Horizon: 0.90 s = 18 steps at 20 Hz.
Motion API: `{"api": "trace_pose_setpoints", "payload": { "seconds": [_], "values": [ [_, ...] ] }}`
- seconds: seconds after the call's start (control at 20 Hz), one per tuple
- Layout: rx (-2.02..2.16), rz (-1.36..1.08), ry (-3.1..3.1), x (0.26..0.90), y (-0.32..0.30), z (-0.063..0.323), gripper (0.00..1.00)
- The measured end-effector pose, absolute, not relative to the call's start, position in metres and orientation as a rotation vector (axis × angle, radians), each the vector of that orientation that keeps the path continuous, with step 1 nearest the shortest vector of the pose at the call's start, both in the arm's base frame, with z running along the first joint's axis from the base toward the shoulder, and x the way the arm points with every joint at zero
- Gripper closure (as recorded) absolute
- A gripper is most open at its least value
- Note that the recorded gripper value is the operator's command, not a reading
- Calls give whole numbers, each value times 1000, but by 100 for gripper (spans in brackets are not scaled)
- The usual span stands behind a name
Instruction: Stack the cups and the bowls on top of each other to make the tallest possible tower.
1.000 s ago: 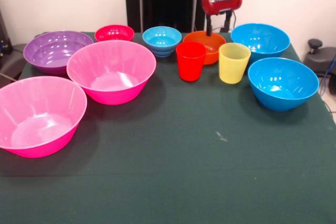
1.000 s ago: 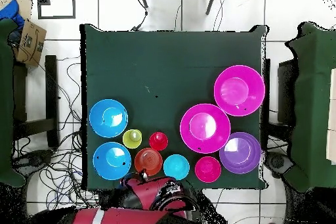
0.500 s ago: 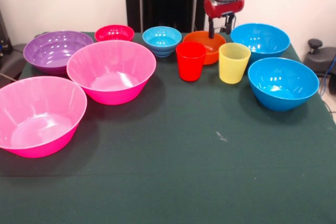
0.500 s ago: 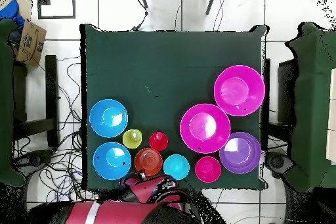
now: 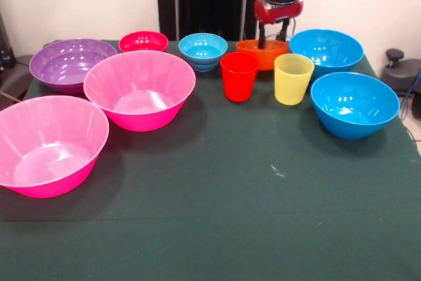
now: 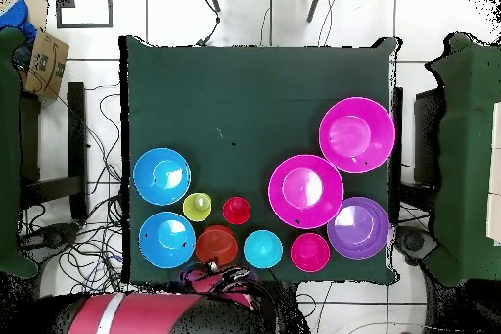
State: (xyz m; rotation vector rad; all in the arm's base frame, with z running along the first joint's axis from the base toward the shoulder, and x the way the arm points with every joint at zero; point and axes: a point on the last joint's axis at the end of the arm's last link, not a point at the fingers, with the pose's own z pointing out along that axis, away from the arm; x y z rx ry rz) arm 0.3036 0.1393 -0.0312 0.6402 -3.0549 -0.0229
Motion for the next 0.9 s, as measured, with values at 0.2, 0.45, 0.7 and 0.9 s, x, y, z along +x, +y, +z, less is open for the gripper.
{"api": "trace_pose_setpoints", "payload": {
  "seconds": [0.2,0.45,0.7,0.9],
  "values": [
    [652,3,-3042,298,135,-36,0],
    [644,29,-3025,294,128,-42,0],
    [639,33,-3013,290,125,-46,0],
    [636,30,-3016,289,125,-47,0]
  ]
}}
